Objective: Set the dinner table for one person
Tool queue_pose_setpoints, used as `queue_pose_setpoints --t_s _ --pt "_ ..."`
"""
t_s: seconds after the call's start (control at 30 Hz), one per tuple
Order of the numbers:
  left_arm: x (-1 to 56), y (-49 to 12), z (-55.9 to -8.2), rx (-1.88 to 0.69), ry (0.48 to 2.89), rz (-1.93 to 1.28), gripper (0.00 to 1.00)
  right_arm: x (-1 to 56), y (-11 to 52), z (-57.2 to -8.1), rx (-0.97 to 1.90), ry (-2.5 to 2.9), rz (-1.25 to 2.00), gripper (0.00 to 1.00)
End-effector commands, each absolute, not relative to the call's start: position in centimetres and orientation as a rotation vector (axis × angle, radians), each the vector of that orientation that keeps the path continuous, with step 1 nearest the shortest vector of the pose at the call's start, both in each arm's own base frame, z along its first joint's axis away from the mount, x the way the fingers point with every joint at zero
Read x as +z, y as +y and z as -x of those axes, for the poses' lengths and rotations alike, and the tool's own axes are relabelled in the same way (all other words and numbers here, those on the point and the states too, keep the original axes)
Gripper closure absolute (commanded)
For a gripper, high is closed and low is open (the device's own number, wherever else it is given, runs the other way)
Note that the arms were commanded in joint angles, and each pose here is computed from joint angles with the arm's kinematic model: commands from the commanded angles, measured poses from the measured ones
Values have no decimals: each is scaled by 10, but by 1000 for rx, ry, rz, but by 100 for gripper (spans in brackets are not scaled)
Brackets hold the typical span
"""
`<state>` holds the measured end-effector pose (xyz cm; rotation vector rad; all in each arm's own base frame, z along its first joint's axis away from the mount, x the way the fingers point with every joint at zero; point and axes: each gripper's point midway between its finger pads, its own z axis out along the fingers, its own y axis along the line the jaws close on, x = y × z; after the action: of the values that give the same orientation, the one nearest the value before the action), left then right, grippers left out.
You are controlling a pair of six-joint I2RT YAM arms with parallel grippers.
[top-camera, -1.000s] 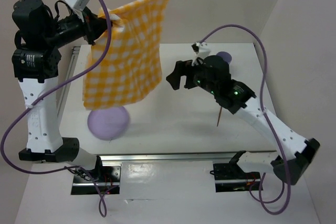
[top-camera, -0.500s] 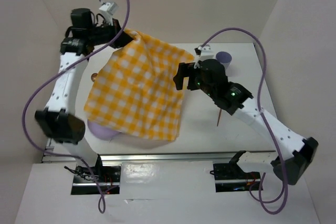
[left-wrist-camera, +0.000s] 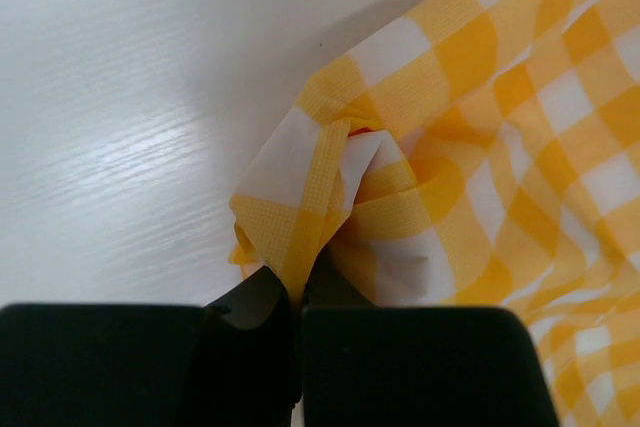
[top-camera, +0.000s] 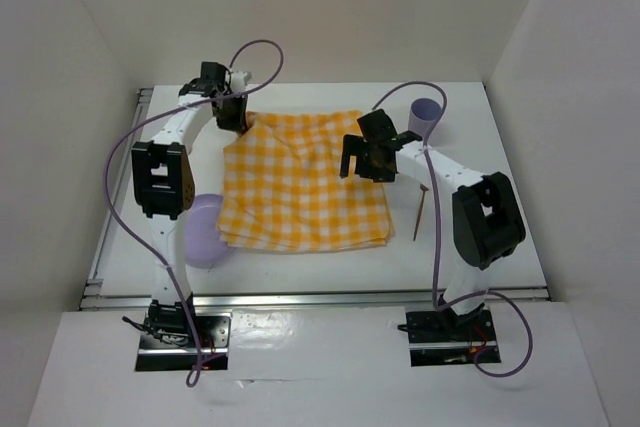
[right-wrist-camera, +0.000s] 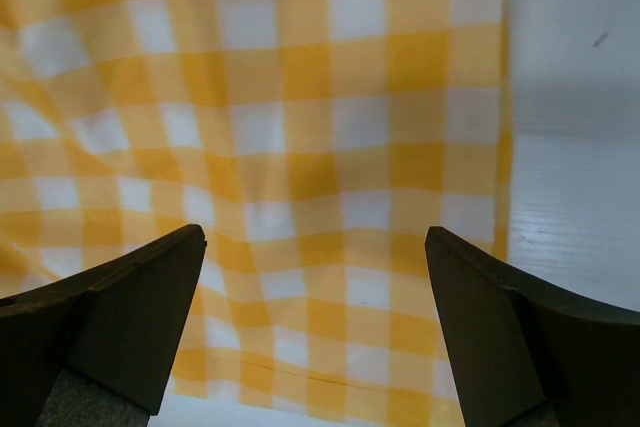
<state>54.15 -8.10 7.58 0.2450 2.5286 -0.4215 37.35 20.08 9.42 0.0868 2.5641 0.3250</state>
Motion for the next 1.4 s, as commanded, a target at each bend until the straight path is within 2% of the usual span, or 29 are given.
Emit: queue_pose_setpoints --t_s 0.0,0.17,0.37,0.4,0.43,0.47,0.53,0.57,0.6,0.63,0.67,0.7,0.73,0.83,0.93,1.03,1.07,1.13,1.2,1.23,1.37 --pt "151 -72 -552 -207 2358 -336 100 103 195 -389 333 2550 -162 1" --pt "134 -84 -547 -79 2403 -434 100 70 149 -395 233 2662 -222 1" --pt "118 -97 -550 -34 2412 -478 88 41 162 -402 365 2654 -103 1" --pt "119 -93 -555 -4 2406 -466 84 35 163 -404 363 2660 -103 1" --pt "117 -93 -558 3 2410 -445 69 31 164 -406 366 2660 -118 1" --pt "116 -91 -559 18 2420 -441 60 31 164 -406 366 2660 -118 1" --pt "135 -89 -562 30 2419 -398 38 26 164 -407 367 2665 -131 8" --pt "144 -88 -563 36 2413 -379 24 22 164 -406 364 2674 -132 19" --pt "156 -86 -566 52 2392 -369 0 19 161 -404 347 2680 -136 25" --pt "168 -84 -565 64 2372 -360 0 18 160 -401 342 2692 -138 33" --pt "179 -82 -564 74 2352 -352 0 16 156 -397 313 2709 -169 46" --pt "196 -75 -560 114 2321 -328 0 19 146 -400 286 2700 -233 71" --pt "205 -77 -556 127 2308 -329 0 16 138 -394 265 2709 -250 80" --pt "224 -84 -537 149 2275 -392 0 36 122 -394 240 2657 -248 96" --pt "192 -117 -502 73 2371 -569 0 52 110 -393 185 2649 -175 100" --pt "158 -157 -457 -41 2480 -747 0 62 107 -391 158 2660 -82 100" --pt "151 -166 -449 -59 2493 -782 0 68 105 -395 147 2640 -73 96" --pt "138 -175 -442 3 2498 -824 0 73 106 -395 159 2630 -38 60" --pt "126 -169 -448 62 2516 -799 0 79 111 -395 193 2625 -29 35" --pt "111 -164 -453 85 2554 -770 0 83 113 -397 207 2618 -26 30" --pt "98 -145 -464 190 2608 -717 0 93 108 -391 187 2607 -107 21"
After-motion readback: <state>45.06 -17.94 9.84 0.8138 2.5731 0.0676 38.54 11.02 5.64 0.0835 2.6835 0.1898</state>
